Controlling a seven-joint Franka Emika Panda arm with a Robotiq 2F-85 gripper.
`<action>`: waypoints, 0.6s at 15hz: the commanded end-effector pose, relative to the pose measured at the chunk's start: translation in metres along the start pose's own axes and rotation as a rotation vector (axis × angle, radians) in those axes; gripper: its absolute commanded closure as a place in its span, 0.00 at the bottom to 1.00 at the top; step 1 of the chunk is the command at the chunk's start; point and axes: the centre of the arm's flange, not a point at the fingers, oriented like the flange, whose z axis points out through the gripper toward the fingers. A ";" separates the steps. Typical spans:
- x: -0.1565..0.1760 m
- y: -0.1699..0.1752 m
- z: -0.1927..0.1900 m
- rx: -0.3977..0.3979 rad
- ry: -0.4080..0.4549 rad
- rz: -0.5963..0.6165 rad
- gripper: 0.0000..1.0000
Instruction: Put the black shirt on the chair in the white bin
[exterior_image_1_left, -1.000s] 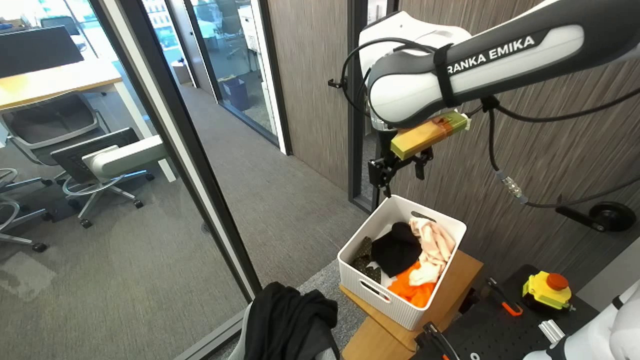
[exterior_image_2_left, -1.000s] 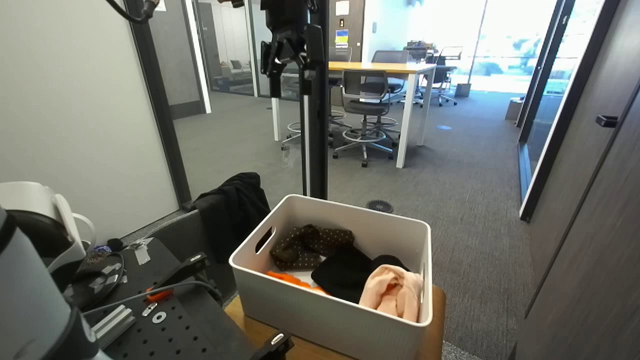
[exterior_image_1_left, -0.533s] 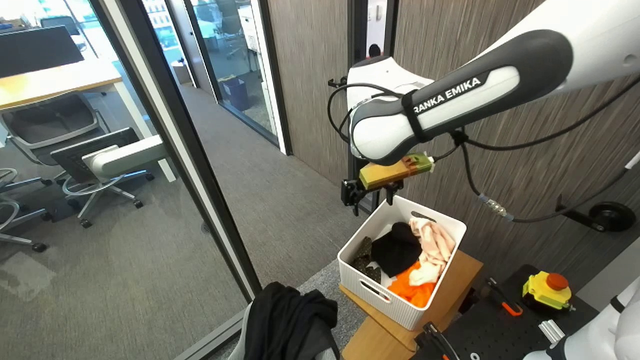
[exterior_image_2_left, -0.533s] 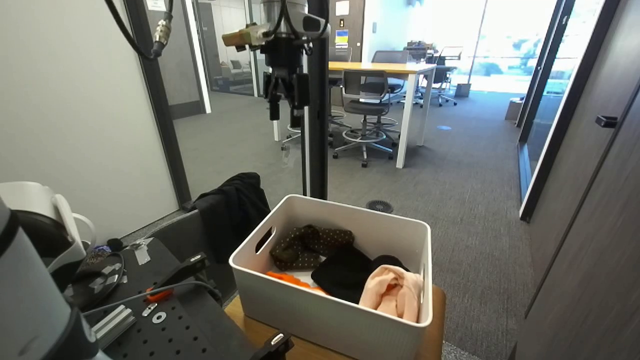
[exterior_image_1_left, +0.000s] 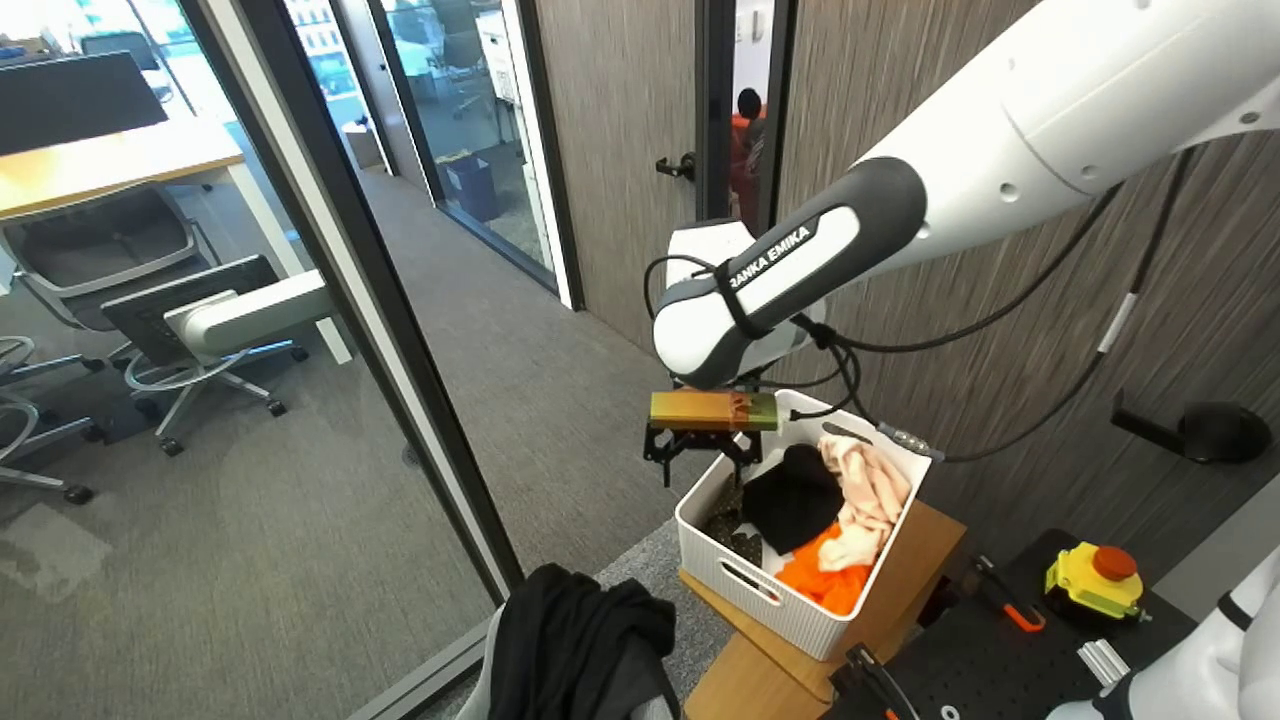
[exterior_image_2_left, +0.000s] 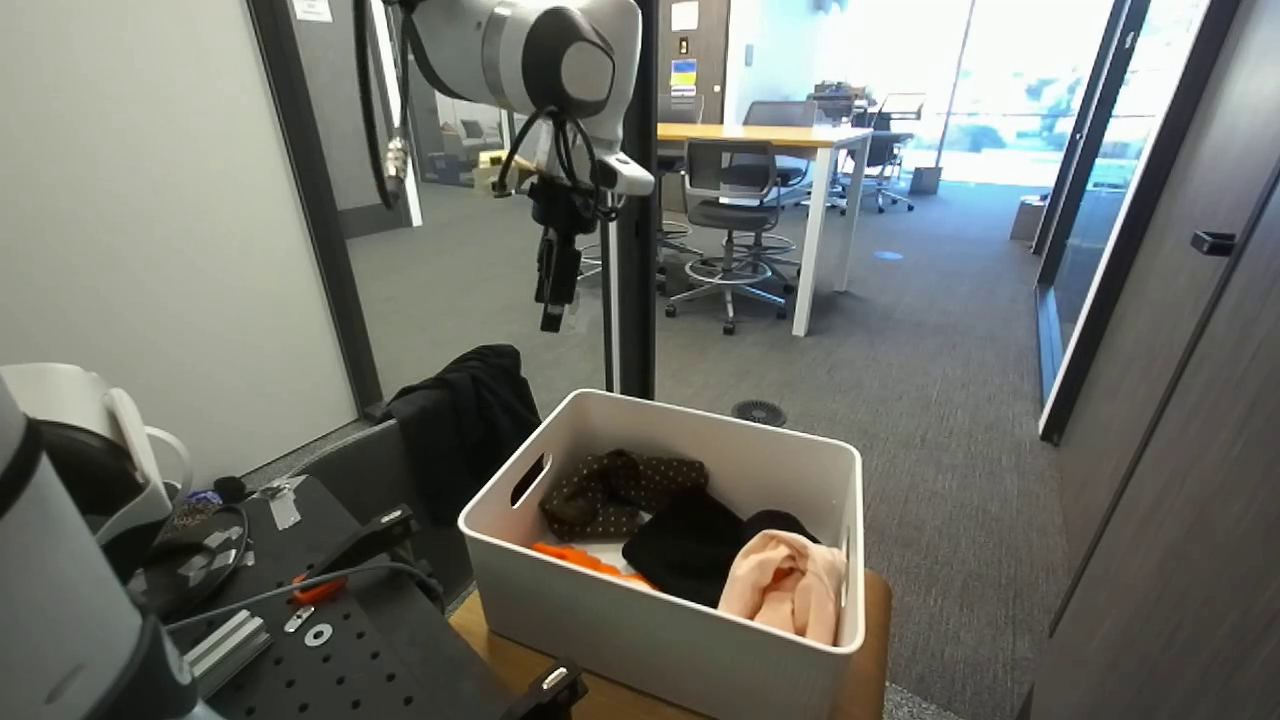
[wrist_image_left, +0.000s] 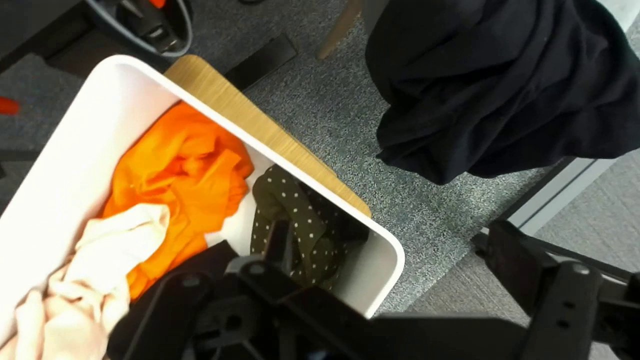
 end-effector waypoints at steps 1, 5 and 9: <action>0.027 -0.037 0.034 0.076 -0.059 0.176 0.00; 0.046 -0.059 0.082 0.099 -0.154 0.371 0.00; 0.055 -0.071 0.127 0.109 -0.233 0.476 0.00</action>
